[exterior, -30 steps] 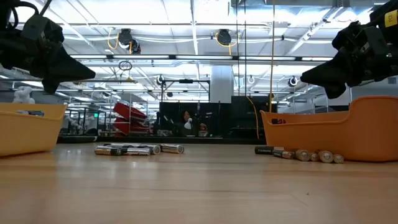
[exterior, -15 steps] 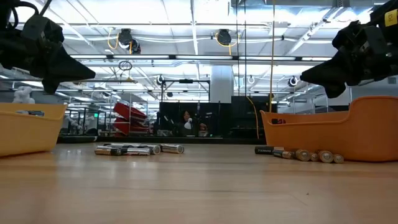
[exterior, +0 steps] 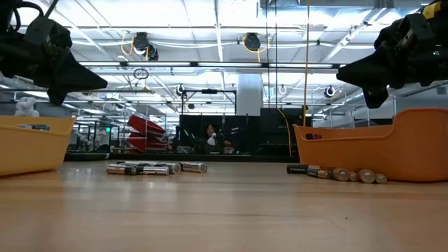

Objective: Sort batteries
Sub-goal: Put the brown battery into the orange bin

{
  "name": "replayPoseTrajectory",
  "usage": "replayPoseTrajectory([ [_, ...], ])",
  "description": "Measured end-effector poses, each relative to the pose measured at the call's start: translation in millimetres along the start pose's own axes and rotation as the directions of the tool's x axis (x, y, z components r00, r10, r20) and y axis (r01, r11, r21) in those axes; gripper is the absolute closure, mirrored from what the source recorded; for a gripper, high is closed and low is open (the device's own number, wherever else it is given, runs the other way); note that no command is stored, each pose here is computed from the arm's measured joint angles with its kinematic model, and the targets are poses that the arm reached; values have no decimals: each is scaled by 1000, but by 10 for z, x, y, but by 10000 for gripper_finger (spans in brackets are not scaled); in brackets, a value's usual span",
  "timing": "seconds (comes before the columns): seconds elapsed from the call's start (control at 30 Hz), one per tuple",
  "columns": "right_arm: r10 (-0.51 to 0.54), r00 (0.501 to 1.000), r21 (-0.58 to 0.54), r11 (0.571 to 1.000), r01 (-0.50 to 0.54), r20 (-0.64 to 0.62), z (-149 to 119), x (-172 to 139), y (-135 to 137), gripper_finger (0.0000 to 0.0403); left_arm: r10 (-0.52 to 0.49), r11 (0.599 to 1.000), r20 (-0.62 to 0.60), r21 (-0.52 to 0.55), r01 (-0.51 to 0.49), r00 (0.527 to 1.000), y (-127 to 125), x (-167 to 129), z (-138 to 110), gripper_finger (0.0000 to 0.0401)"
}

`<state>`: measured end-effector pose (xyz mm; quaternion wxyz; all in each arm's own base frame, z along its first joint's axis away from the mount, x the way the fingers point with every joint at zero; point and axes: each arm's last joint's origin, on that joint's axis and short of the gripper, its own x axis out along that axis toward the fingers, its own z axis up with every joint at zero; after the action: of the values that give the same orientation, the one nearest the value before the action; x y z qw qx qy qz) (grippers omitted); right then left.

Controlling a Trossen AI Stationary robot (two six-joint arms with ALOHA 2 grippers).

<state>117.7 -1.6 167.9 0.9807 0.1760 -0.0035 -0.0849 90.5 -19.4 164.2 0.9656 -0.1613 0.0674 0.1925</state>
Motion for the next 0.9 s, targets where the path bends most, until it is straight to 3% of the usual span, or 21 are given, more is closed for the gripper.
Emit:
replayPoseTrajectory([
  [0.4, 33, 999, 17, 999, -32, -39, -28, 15, 5, 340, 0, 1000, 0, 0, 0, 1000, 0, 0, -1, 376],
  [0.5, 32, 999, 75, 997, -28, -43, -32, 18, 4, 341, 0, 1000, 0, 4, 0, 1000, 0, 0, -1, 376],
  [0.7, 32, 998, 112, 993, -26, -50, -39, 21, 3, 341, 13, 976, 29, 215, -18, 1000, -5, 1, 24, 376],
  [0.9, 3, 998, 16, 1000, -2, -65, -45, 37, -2, 341, 10, 951, 41, 307, -22, 999, -11, 0, 39, 376],
])
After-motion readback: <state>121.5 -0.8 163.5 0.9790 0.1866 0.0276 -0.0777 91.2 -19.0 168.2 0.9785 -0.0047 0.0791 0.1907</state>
